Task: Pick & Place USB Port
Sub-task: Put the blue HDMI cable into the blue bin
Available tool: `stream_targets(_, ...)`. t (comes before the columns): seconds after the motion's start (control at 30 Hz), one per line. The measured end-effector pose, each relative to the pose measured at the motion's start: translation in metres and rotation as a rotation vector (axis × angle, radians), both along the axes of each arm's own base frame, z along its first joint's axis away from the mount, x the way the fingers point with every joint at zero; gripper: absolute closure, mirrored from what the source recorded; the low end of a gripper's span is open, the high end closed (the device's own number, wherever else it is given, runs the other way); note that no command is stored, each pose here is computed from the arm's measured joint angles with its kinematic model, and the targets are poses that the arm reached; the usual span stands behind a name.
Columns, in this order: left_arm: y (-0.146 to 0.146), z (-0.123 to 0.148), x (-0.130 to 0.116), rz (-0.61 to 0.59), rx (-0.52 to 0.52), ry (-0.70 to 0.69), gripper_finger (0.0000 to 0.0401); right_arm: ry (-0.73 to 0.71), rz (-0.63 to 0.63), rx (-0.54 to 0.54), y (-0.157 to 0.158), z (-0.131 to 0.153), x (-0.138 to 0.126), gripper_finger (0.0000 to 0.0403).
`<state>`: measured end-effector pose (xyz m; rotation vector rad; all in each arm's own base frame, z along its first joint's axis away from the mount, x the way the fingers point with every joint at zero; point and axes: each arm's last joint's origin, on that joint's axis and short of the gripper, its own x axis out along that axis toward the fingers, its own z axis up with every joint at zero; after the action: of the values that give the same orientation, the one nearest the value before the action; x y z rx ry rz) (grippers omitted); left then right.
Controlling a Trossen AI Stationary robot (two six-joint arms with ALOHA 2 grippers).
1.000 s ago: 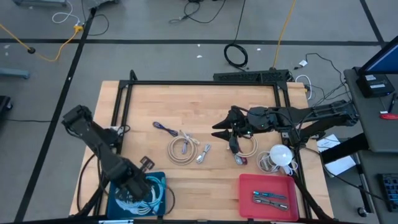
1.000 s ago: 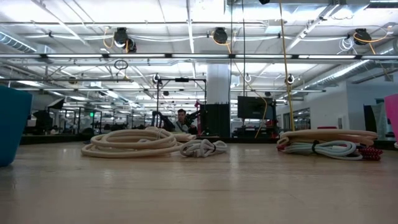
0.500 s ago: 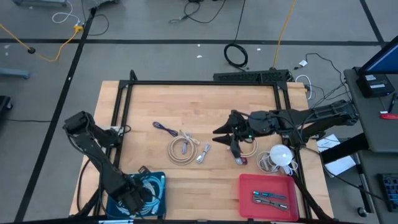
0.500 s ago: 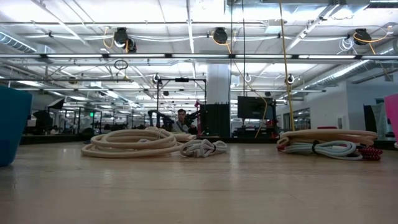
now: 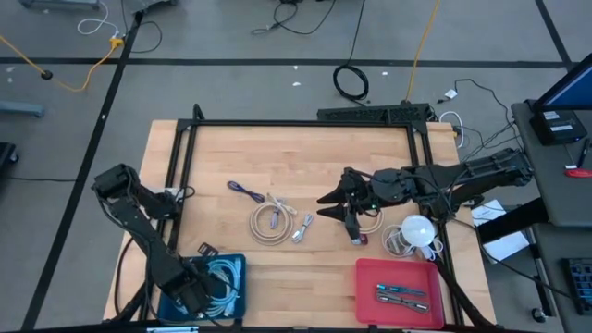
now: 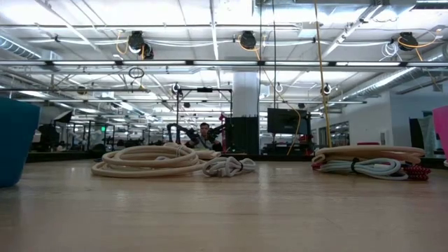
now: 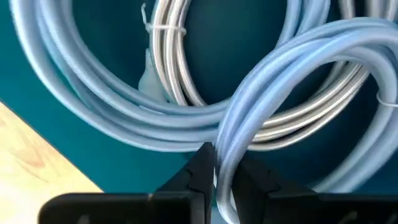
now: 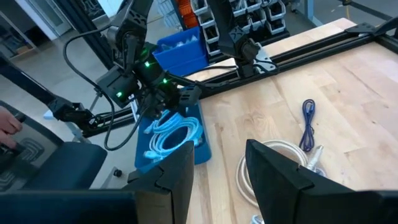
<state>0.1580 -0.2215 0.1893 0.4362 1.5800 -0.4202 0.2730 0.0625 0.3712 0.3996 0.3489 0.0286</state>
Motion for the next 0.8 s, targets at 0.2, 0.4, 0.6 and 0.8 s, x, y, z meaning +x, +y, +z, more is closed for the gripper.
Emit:
stream_targets(0.2,-0.007,0.003,0.009,0.070,-0.085,-0.050,0.0323,0.001,-0.002,0.005,0.000,0.000,0.000,0.0266)
stream_targets(0.4,-0.010,0.009,0.013,0.139,-0.118,-0.055,0.0292,-0.001,-0.005,0.004,0.000,0.000,0.000,0.0266)
stream_targets(0.6,-0.013,0.015,0.014,0.177,-0.135,-0.055,0.0265,-0.006,-0.009,0.003,0.000,0.001,0.000,0.0266)
stream_targets(0.8,-0.013,0.016,0.015,0.302,-0.137,-0.041,0.0242,-0.007,-0.009,0.003,0.000,0.001,0.000,0.0266)
